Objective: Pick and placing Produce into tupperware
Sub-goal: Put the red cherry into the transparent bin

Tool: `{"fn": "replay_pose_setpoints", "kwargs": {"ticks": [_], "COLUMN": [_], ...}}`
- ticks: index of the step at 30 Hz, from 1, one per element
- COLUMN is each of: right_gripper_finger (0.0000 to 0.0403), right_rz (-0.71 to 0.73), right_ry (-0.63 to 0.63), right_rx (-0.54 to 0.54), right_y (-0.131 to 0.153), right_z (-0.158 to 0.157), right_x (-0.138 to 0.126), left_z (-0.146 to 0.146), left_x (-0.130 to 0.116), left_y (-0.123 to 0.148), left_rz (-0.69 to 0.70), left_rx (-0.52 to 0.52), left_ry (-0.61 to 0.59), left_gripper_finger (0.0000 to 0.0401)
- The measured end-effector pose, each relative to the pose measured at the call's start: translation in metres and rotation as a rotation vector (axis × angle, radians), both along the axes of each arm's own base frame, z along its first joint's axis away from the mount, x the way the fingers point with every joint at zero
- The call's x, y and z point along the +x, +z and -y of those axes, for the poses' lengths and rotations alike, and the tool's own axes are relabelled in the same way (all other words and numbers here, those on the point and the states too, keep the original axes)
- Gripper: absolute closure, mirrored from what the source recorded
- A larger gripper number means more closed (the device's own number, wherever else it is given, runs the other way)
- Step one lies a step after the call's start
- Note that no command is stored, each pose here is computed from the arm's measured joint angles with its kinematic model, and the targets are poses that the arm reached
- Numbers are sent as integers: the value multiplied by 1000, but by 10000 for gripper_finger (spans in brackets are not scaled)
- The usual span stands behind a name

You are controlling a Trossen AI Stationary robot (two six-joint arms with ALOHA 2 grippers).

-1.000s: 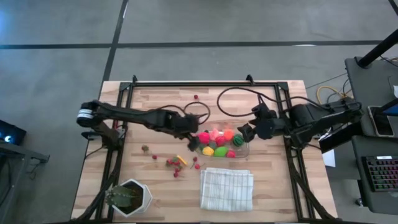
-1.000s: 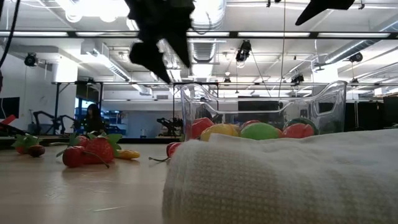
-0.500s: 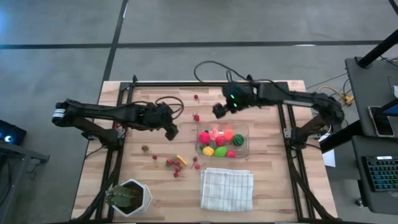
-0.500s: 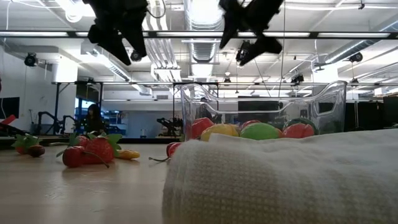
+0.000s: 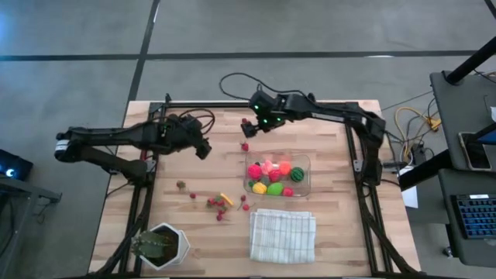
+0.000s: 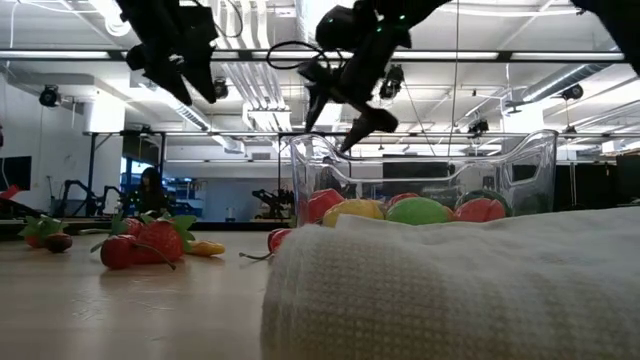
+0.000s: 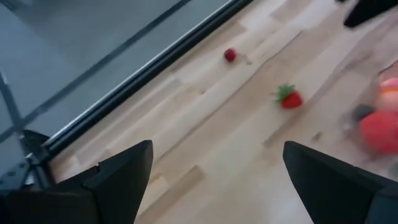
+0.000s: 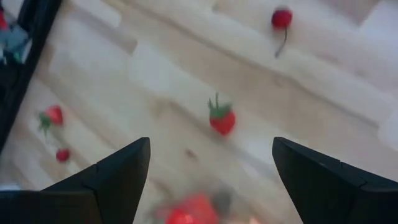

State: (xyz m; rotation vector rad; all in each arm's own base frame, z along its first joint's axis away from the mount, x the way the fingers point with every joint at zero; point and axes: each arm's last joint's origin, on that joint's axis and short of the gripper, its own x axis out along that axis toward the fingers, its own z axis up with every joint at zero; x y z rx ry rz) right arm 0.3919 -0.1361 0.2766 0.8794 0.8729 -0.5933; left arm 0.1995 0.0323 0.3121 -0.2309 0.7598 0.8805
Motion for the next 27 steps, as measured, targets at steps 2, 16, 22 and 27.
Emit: {"fn": "replay_pose_setpoints", "kwargs": {"ticks": [2,16,22,27], "right_gripper_finger": [74,74,74,74], "right_rz": [14,23,-40,-82], "right_ry": [-20,32,59,99], "right_rx": [-7,-162,-278,-309], "right_y": [1,48,81,90], "right_z": [11,40,33,31], "right_x": [8,24,0,-14], "left_z": [-4,-52,-86,-111], "left_x": [-1,23,46,69], "left_y": [-2,-28,-50,-68], "left_rz": [-20,26,126,151], "left_rx": [8,-128,-284,-290], "left_ry": [0,-51,-88,-53], "left_gripper_finger": [56,56,56,56]}}
